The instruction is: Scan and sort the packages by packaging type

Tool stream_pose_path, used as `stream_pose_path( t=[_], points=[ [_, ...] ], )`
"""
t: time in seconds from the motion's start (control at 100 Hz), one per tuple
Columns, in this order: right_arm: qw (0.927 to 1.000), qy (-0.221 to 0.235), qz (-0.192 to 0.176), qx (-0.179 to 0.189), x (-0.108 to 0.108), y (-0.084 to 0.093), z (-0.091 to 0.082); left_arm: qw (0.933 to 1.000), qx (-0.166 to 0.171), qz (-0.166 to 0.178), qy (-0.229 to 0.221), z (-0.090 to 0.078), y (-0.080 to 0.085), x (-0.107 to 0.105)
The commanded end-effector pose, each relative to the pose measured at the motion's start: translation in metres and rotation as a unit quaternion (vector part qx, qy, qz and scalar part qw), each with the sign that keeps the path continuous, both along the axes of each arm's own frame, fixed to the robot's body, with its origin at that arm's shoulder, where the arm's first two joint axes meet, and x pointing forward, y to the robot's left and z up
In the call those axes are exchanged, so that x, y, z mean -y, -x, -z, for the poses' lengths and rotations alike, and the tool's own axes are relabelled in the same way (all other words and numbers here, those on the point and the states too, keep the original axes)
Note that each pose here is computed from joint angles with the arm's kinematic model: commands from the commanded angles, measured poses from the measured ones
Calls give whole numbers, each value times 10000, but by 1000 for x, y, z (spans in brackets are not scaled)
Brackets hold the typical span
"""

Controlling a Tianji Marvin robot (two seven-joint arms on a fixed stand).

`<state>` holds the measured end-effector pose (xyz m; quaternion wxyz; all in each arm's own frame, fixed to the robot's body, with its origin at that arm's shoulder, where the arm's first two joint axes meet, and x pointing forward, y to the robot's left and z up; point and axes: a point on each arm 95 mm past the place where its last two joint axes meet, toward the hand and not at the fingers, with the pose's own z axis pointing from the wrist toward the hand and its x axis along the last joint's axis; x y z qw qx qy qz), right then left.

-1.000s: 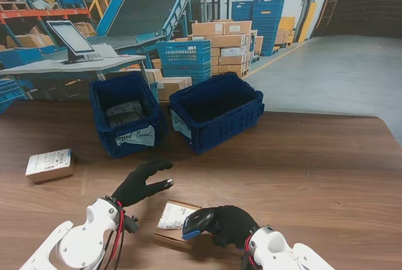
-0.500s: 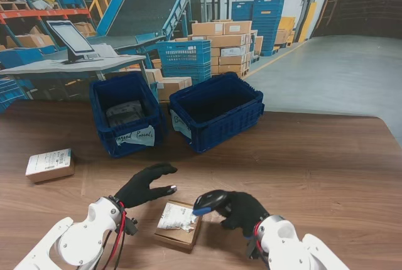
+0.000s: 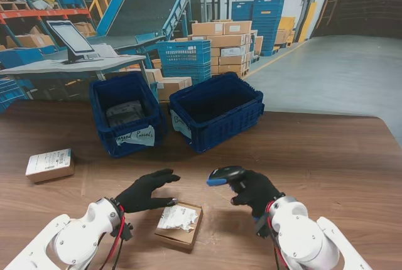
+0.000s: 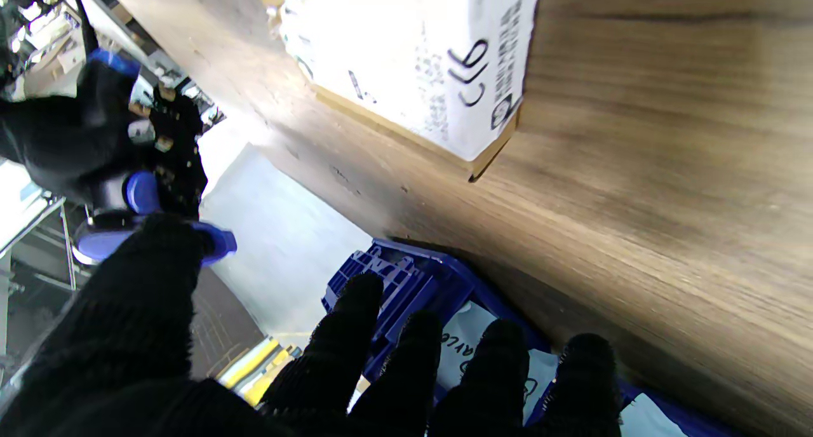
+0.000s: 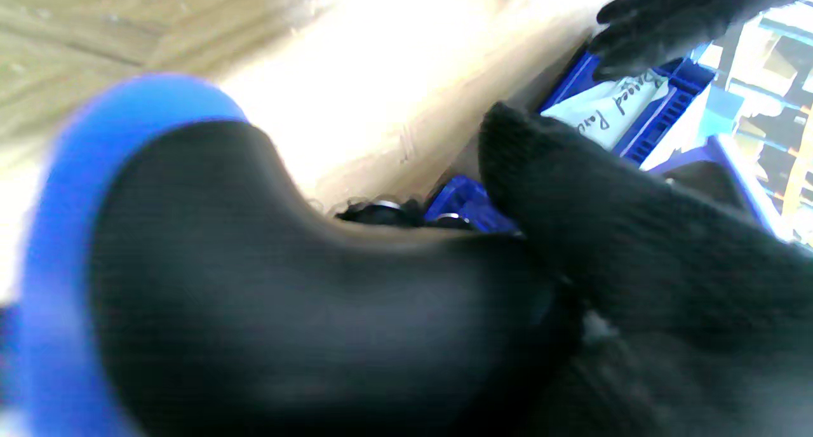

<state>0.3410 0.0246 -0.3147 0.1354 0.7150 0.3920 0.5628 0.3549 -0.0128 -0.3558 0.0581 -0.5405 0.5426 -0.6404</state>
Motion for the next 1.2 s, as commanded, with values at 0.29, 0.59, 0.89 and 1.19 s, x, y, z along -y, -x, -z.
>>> stream_pose_path(
  t=[0.29, 0.59, 0.89, 1.19],
  points=[
    [9994, -298, 155, -55, 10, -16, -17, 9963, 38, 676, -535, -1, 2, 6],
    [9989, -426, 184, -64, 14, -23, -21, 9837, 186, 1289, -1242, -1, 1, 5],
    [9985, -520, 165, -28, 15, -28, -22, 9704, 233, 1645, -1751, 5, 0, 11],
    [9983, -556, 173, -16, 15, -30, -21, 9643, 32, 1888, -1854, 15, -6, 16]
  ],
)
